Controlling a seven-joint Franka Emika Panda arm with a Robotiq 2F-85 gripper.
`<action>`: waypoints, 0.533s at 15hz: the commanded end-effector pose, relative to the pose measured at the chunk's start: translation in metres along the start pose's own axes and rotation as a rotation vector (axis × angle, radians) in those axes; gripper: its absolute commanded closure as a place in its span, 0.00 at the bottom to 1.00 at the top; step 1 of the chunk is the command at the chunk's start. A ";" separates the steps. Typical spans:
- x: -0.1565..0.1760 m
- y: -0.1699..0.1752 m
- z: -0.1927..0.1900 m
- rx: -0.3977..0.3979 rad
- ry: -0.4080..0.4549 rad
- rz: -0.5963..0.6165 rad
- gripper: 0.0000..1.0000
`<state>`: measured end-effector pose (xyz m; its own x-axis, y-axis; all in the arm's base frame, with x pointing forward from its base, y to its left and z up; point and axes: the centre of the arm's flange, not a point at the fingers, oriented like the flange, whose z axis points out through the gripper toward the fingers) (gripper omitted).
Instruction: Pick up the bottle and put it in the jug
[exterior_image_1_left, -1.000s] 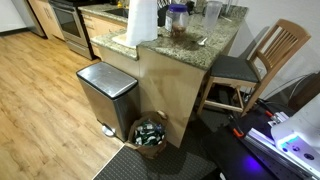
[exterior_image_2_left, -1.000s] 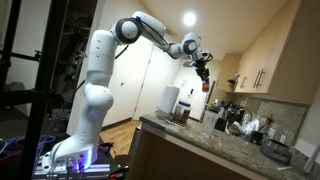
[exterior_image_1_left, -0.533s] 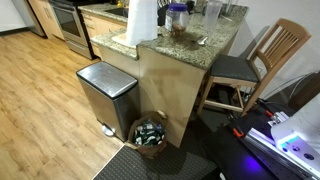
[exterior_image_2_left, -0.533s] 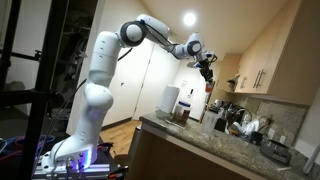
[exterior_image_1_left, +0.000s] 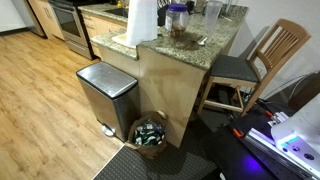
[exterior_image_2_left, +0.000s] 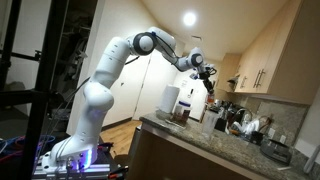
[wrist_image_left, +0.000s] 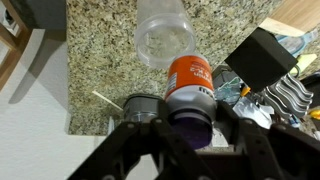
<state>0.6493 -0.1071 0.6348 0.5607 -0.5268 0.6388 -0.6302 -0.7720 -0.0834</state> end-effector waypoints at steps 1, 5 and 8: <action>0.014 -0.021 0.017 -0.058 -0.004 0.060 0.78; 0.012 -0.018 0.032 -0.162 -0.045 0.100 0.78; 0.009 -0.015 0.044 -0.197 -0.083 0.118 0.78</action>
<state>0.6736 -0.1124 0.6099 0.5176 -0.6236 0.5859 -0.7578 -0.6521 -0.0246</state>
